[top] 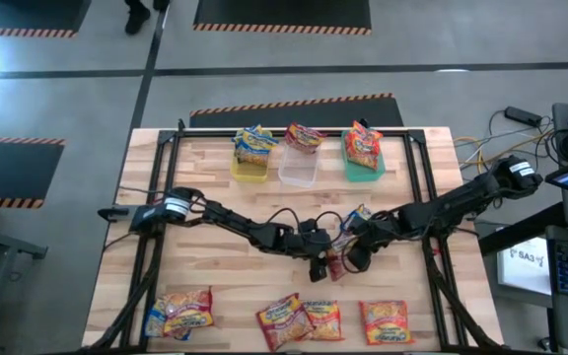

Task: Sort Maruchan noodles
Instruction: Put the right red noodle pack into the white bin

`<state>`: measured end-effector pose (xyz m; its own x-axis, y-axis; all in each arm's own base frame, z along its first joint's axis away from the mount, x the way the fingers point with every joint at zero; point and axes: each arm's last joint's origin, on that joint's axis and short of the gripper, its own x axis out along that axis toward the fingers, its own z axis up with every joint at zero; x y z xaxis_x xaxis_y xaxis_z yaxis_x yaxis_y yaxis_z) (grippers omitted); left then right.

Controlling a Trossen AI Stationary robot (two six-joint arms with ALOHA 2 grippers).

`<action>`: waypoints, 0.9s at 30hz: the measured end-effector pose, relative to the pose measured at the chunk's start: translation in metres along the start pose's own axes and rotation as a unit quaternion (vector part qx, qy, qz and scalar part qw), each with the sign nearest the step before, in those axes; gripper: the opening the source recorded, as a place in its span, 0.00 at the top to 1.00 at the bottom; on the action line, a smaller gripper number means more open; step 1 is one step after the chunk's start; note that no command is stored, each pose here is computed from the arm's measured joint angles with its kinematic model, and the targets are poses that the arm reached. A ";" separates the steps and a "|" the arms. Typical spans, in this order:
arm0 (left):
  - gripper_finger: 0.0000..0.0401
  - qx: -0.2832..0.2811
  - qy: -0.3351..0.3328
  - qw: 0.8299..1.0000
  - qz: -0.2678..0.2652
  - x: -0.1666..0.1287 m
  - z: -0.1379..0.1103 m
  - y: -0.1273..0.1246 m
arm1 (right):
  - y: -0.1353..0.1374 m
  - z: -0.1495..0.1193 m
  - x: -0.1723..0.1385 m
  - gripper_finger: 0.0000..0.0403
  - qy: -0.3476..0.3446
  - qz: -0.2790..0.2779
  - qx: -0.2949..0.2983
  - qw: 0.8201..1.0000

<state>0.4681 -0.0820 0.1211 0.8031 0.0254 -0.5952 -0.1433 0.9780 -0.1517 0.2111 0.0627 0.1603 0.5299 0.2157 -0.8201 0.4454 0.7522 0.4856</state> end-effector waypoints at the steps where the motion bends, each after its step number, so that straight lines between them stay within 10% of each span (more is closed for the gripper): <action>1: 0.51 0.000 0.000 1.000 0.000 0.000 0.000 0.000 | 0.000 0.000 0.000 0.81 0.000 0.000 0.000 1.000; 16: 0.51 0.029 -0.017 0.999 0.023 -0.025 0.028 0.009 | -0.003 0.004 0.001 0.98 -0.008 -0.009 -0.030 0.999; 27: 0.51 0.041 0.001 0.987 0.156 -0.063 0.048 0.025 | -0.021 0.041 -0.009 0.98 -0.115 -0.104 -0.098 0.983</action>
<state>0.4414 -0.0498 0.1926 0.7263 0.3267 -0.6047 -0.3356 0.9364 0.1028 0.2267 0.0193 0.1702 0.6006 -0.0851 -0.7950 0.4257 0.8757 0.2278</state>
